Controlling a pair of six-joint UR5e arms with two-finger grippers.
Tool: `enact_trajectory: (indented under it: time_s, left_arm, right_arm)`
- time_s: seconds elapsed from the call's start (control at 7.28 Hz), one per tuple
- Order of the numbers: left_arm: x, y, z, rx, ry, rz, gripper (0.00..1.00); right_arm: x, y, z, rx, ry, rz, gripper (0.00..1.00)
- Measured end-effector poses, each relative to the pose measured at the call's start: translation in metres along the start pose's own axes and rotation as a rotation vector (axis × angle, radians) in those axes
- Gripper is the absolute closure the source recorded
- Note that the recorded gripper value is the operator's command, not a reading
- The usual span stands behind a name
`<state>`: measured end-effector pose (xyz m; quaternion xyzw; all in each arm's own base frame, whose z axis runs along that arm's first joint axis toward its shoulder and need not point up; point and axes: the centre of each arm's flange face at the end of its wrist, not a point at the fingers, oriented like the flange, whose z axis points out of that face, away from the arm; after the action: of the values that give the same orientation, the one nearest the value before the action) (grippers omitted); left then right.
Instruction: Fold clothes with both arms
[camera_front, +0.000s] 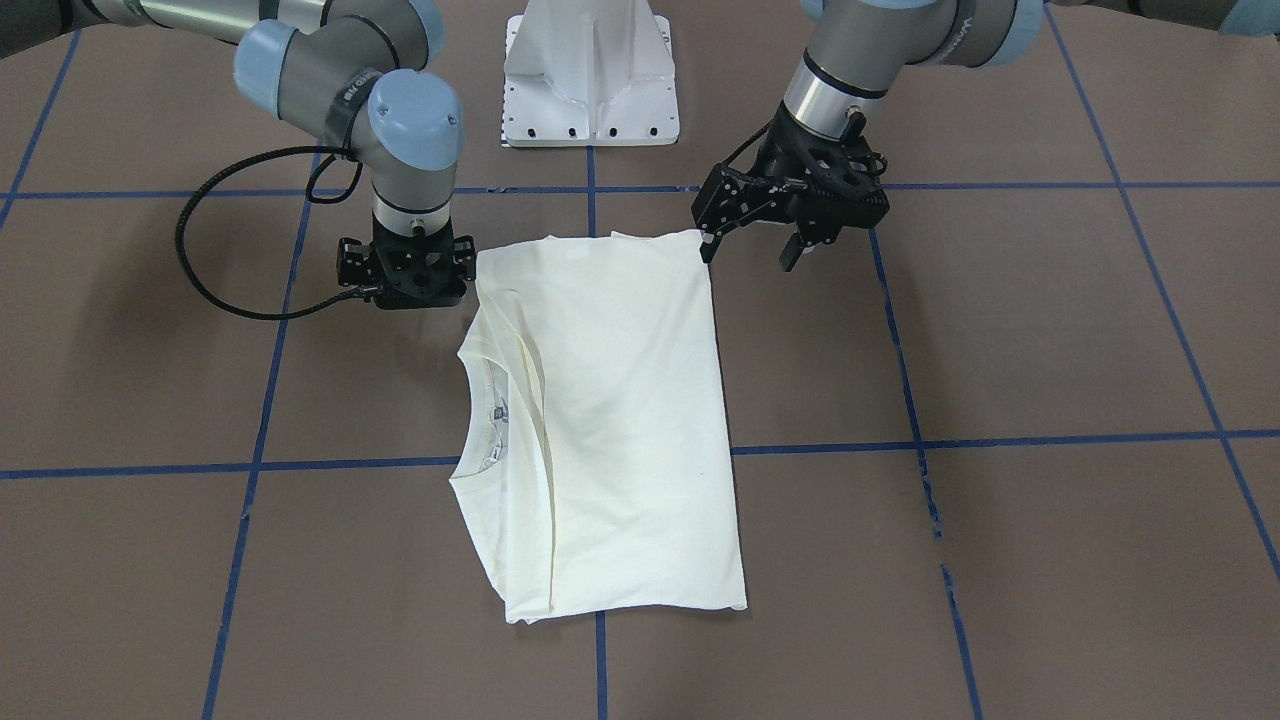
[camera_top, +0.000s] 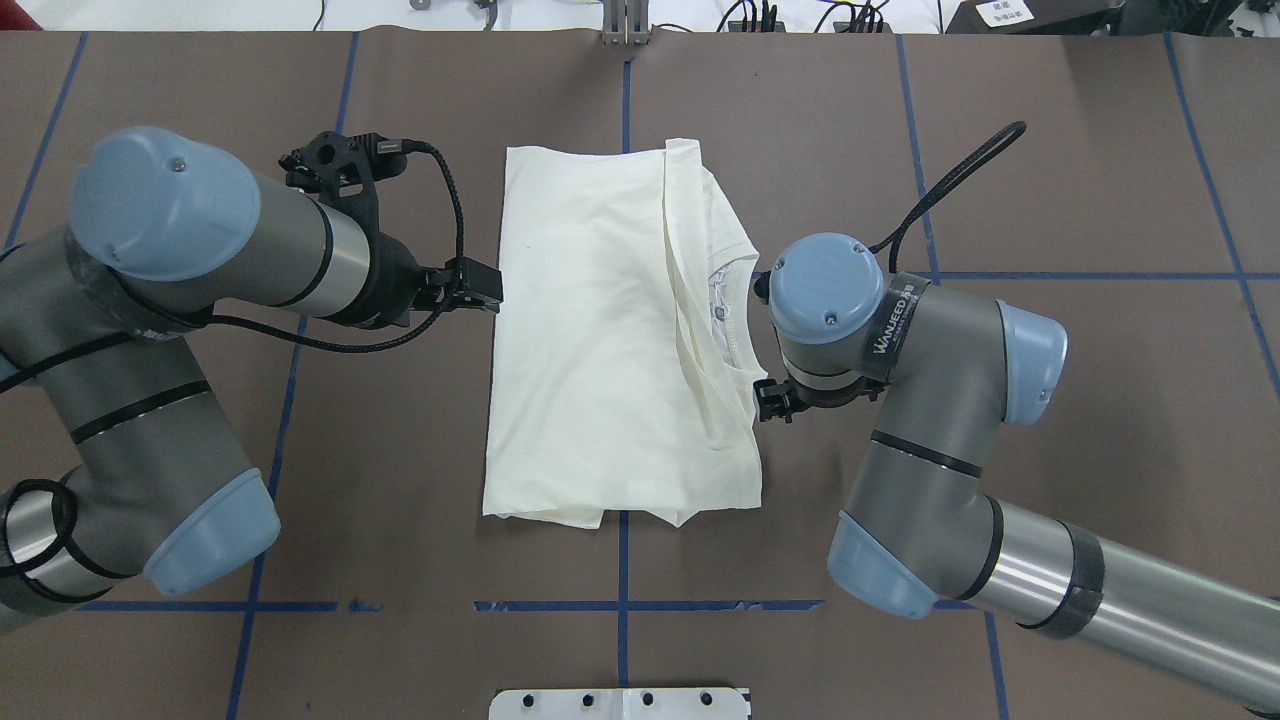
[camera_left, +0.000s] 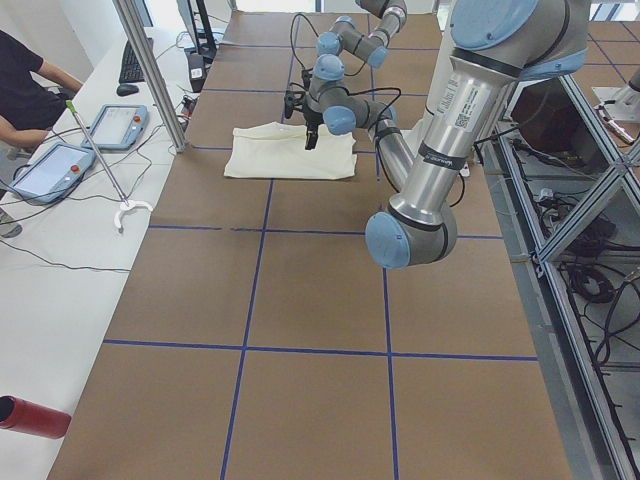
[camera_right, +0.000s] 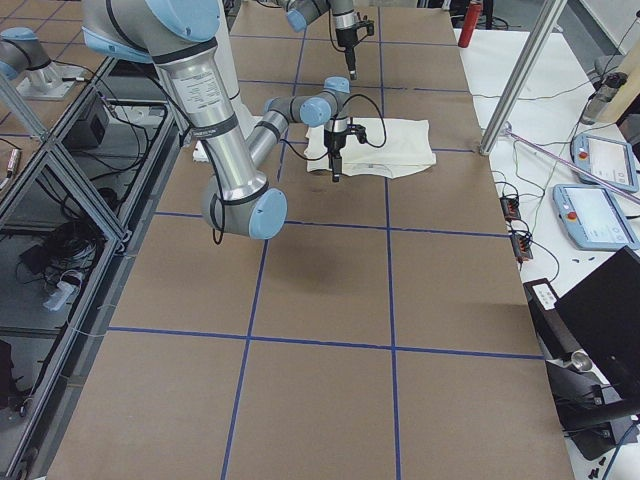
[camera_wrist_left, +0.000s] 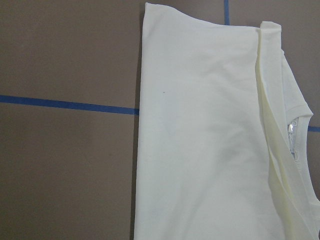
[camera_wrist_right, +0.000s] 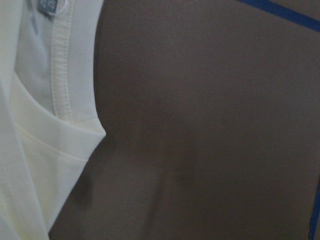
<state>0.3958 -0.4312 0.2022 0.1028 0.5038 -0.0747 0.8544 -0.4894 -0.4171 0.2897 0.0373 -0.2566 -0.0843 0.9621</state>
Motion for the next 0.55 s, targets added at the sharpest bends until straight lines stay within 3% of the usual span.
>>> enact_trajectory:
  time_s: [0.27, 0.55]
  left_arm:
    - [0.0, 0.0, 0.0, 0.0, 0.001, 0.003, 0.0]
    - [-0.002, 0.001, 0.001, -0.004, -0.002, 0.009, 0.0]
  right_arm:
    - [-0.033, -0.034, -0.021, 0.03, -0.028, 0.003, 0.0]
    - [-0.072, -0.076, 0.003, 0.05, -0.048, -0.002, 0.0]
